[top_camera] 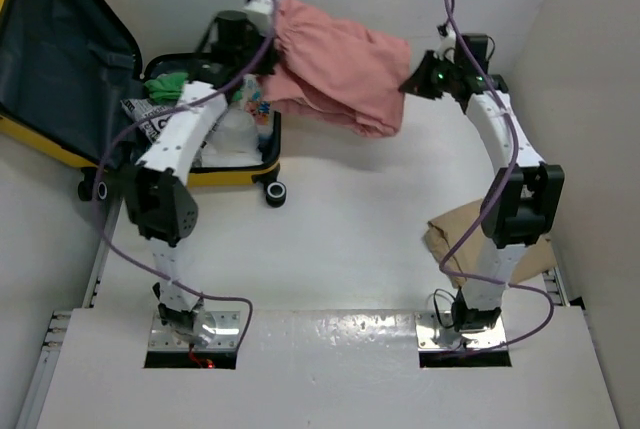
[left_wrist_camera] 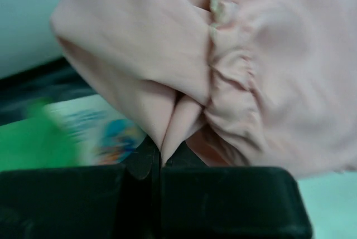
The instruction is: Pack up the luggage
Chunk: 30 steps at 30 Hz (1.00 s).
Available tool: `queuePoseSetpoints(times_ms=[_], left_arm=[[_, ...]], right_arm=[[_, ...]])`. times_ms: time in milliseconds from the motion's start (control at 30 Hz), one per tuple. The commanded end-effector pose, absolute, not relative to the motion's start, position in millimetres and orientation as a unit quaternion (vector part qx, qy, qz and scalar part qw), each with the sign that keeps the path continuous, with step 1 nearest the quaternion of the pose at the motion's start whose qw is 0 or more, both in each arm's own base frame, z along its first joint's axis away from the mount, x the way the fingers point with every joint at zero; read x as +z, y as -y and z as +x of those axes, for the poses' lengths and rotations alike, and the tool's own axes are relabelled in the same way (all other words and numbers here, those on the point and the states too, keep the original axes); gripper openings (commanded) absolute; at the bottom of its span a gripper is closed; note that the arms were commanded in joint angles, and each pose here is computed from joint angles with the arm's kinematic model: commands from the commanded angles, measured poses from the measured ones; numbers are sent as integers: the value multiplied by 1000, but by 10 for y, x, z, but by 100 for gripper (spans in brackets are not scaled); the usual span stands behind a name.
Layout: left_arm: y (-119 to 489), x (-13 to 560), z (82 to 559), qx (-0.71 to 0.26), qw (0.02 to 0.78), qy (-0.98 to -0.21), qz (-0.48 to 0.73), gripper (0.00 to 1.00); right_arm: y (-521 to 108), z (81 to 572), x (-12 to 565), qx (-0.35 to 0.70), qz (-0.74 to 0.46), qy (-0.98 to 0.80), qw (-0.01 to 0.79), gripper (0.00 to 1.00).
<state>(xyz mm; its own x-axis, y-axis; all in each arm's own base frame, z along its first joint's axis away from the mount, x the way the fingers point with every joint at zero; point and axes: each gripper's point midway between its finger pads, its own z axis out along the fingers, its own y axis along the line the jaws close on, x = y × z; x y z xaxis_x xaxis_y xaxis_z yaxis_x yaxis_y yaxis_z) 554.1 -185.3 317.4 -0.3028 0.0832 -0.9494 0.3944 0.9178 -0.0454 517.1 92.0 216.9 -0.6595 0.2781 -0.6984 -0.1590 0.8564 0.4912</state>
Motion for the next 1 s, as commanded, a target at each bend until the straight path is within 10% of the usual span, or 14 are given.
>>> queuePoseSetpoints(times_ms=[0, 533, 967], left_arm=[[933, 3819, 5505, -48, 641, -762, 73, 0], [-1712, 2803, 4828, 179, 552, -810, -83, 0], [-2327, 2128, 5481, 189, 527, -821, -109, 0]], right_arm=[[-1604, 5418, 2853, 344, -19, -804, 485, 0], [-4457, 5178, 2479, 495, -175, -717, 459, 0], [-4598, 5634, 1648, 349, -111, -755, 544, 0]])
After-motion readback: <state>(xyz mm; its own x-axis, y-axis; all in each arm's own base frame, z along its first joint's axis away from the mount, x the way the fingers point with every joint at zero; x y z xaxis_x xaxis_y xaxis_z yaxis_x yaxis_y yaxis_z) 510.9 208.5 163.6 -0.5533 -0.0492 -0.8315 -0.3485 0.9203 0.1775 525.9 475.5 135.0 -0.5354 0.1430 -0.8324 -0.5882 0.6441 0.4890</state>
